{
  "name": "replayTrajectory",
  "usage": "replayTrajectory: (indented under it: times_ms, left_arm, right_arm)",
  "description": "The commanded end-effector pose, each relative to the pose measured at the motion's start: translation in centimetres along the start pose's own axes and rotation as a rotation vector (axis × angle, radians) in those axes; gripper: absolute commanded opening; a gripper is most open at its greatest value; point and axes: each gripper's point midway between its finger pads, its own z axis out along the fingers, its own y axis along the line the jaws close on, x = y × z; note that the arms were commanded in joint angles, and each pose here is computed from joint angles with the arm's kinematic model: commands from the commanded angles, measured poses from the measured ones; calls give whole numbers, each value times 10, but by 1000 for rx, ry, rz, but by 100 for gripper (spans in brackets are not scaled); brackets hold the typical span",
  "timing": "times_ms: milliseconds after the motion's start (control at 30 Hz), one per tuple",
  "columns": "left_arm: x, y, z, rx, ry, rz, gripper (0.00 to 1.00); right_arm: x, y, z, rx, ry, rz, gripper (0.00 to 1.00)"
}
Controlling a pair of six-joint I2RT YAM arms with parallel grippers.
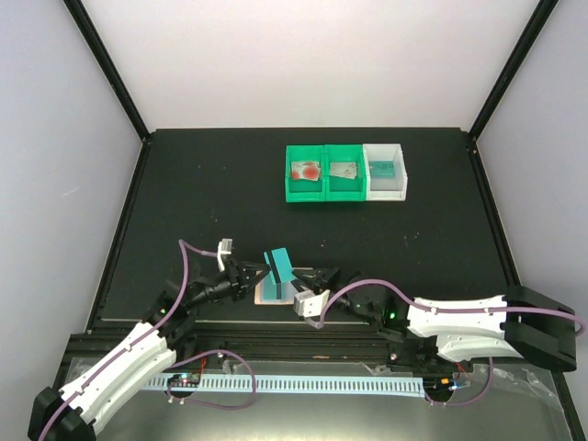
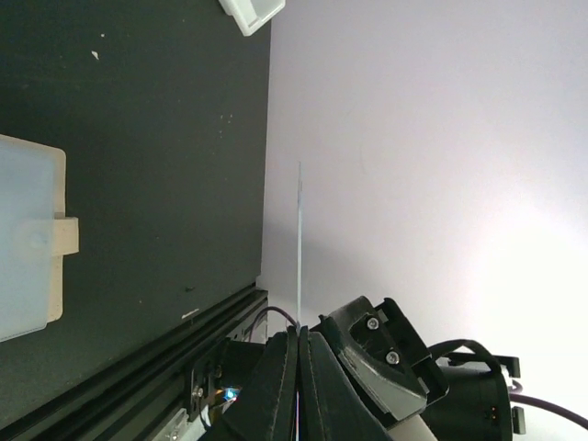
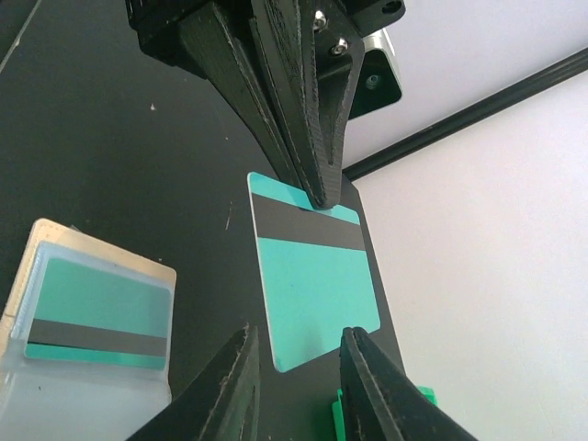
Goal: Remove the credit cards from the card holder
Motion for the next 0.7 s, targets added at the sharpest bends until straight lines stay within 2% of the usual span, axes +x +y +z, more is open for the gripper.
replayTrajectory:
  times_ms: [0, 67, 233, 467, 500, 533, 667]
  left_arm:
    - [2, -10, -2, 41, 14, -17, 1]
    - [2, -9, -2, 37, 13, -22, 2]
    - [3, -10, -2, 43, 16, -31, 2]
    - [3, -14, -4, 70, 10, -40, 3]
    - [2, -15, -5, 72, 5, -40, 7]
    - [1, -15, -5, 72, -3, -39, 16]
    - [-4, -16, -7, 75, -39, -11, 56]
  right_arm:
    - [-13, -18, 1, 72, -28, -12, 26]
    - [-12, -19, 1, 79, -21, -14, 21]
    - [-13, -20, -1, 87, -28, -18, 1]
    - [-14, -16, -4, 83, -37, -18, 1]
    - [-14, -17, -5, 84, -37, -16, 1]
    - [-13, -17, -5, 84, -35, -12, 1]
    - [-16, -25, -10, 96, -41, 69, 1]
